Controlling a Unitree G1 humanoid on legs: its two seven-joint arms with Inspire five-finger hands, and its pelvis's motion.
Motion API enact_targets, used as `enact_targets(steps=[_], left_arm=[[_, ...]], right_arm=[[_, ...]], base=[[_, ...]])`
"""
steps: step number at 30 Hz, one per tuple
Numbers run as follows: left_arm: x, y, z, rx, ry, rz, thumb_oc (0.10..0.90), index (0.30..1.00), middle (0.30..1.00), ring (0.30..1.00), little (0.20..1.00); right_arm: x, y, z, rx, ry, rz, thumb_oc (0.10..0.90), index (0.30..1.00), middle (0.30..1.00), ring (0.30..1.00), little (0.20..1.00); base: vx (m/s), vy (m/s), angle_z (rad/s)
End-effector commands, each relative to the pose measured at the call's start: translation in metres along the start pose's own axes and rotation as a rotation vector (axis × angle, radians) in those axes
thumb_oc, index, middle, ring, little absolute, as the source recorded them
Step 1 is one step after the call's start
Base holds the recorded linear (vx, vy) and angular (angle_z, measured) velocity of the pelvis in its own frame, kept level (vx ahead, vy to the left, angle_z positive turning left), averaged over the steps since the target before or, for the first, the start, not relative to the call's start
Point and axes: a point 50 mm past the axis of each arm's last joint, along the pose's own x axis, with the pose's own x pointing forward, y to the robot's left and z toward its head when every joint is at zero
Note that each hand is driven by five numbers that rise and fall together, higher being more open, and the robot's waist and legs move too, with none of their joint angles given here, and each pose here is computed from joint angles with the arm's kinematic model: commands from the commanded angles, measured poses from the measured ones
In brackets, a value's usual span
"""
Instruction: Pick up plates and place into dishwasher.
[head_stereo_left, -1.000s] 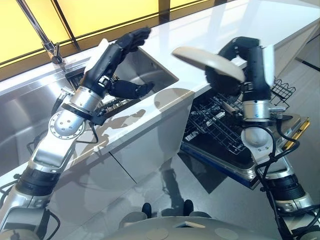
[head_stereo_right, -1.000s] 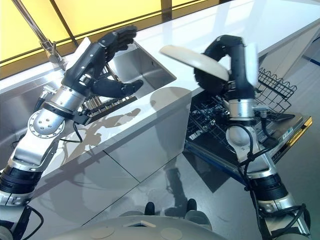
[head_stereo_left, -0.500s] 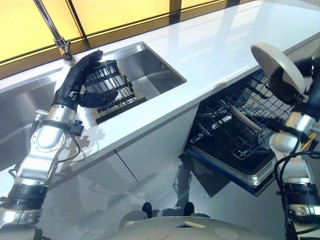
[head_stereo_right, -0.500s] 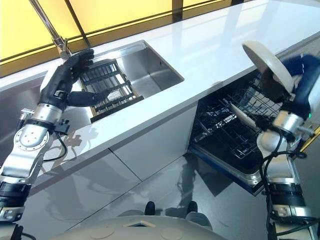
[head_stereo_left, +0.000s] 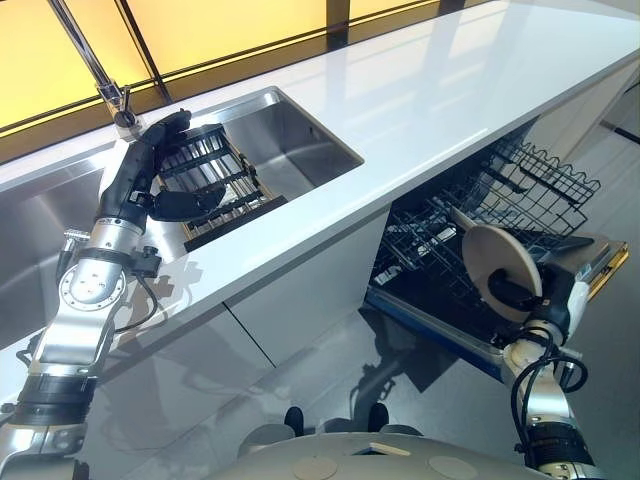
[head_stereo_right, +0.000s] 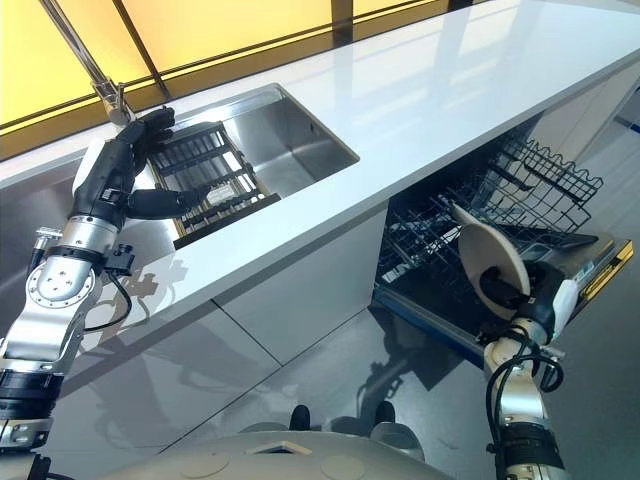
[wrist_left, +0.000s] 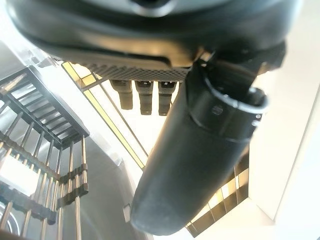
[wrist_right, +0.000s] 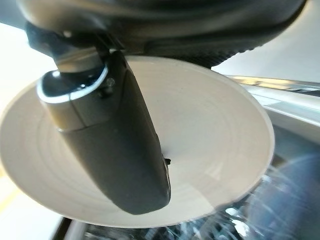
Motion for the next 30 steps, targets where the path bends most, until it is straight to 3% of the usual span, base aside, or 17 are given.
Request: enact_targets(steps=[1, 15, 25, 28, 30], left_arm=[[0.008, 0.033, 0.032, 0.081, -0.173, 0.16, 0.8, 0.9, 0.9, 0.9, 0.9], [0.025, 0.016, 0.04, 0.051, -0.195, 0.092, 0.8, 0.9, 0.9, 0.9, 0.9], [0.032, 0.013, 0.042, 0.049, -0.19, 0.024, 0.8, 0.9, 0.9, 0.9, 0.9], [0.034, 0.014, 0.043, 0.048, -0.188, 0.007, 0.8, 0.9, 0.9, 0.9, 0.9], [0.036, 0.014, 0.046, 0.048, -0.187, -0.015, 0.8, 0.9, 0.9, 0.9, 0.9]], right_arm=[[0.012, 0.003, 0.046, 0.068, -0.228, 0.028, 0.1, 0.3, 0.3, 0.3, 0.2], [0.048, 0.007, 0.072, -0.105, -0.279, -0.016, 0.1, 0.3, 0.3, 0.3, 0.2], [0.063, 0.009, 0.099, -0.13, -0.324, -0.042, 0.1, 0.3, 0.3, 0.3, 0.2], [0.07, 0.009, 0.087, -0.214, -0.216, -0.005, 0.1, 0.3, 0.3, 0.3, 0.2], [0.077, 0.006, 0.055, -0.327, -0.02, 0.068, 0.1, 0.3, 0.3, 0.3, 0.2]], base=[[0.01, -0.001, -0.07], [0.05, 0.002, 0.03], [0.06, -0.007, 0.18], [0.05, 0.008, 0.24], [0.05, 0.011, 0.22]])
